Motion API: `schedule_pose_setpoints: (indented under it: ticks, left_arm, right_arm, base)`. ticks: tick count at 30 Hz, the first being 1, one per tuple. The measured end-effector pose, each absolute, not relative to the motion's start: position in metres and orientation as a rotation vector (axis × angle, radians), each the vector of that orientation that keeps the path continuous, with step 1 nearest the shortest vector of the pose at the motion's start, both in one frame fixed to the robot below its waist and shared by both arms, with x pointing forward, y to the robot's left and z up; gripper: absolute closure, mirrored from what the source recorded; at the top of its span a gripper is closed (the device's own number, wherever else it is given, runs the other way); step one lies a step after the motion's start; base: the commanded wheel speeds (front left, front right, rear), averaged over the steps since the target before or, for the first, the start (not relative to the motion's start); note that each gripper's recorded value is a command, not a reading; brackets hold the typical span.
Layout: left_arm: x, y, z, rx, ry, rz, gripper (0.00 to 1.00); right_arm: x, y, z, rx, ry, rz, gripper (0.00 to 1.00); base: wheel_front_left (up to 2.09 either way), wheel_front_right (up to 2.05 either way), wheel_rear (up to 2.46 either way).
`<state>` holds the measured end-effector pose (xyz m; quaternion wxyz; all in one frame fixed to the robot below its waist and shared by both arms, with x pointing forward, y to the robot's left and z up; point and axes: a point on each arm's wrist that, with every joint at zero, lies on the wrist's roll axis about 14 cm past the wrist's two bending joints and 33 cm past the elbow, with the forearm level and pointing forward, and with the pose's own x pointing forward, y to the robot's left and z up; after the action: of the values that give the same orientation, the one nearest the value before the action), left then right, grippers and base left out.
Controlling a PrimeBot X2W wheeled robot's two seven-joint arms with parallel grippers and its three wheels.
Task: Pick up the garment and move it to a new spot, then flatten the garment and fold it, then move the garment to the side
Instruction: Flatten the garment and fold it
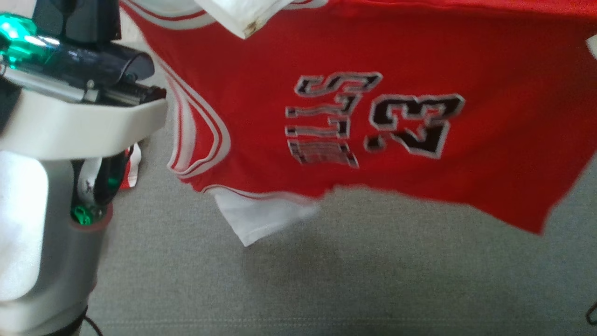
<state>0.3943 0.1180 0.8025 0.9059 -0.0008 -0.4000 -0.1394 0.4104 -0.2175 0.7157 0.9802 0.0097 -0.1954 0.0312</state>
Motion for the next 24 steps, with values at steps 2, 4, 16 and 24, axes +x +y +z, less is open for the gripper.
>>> schedule_pose_setpoints:
  ticks: [2, 4, 16, 24]
  left_arm:
    - [0.391, 0.116, 0.808, 0.004, -0.831, -0.294, 1.00]
    - [0.390, 0.113, 0.808, 0.006, -0.822, -0.302, 1.00]
    - [0.473, 0.102, 0.755, -0.068, -0.592, -0.361, 1.00]
    - [0.559, 0.102, 0.759, -0.066, -0.611, -0.346, 1.00]
  right_arm:
    - [0.407, -0.221, 0.722, 0.013, -0.406, 0.057, 1.00]
    - [0.406, -0.223, 0.723, 0.024, -0.404, 0.054, 1.00]
    - [0.462, -0.215, 0.692, 0.133, -0.308, 0.106, 1.00]
    - [0.545, -0.195, 0.722, 0.194, -0.413, 0.173, 1.00]
  base:
    - [0.00, 0.00, 0.00]
    - [0.00, 0.00, 0.00]
    - [0.00, 0.00, 0.00]
    - [0.00, 0.00, 0.00]
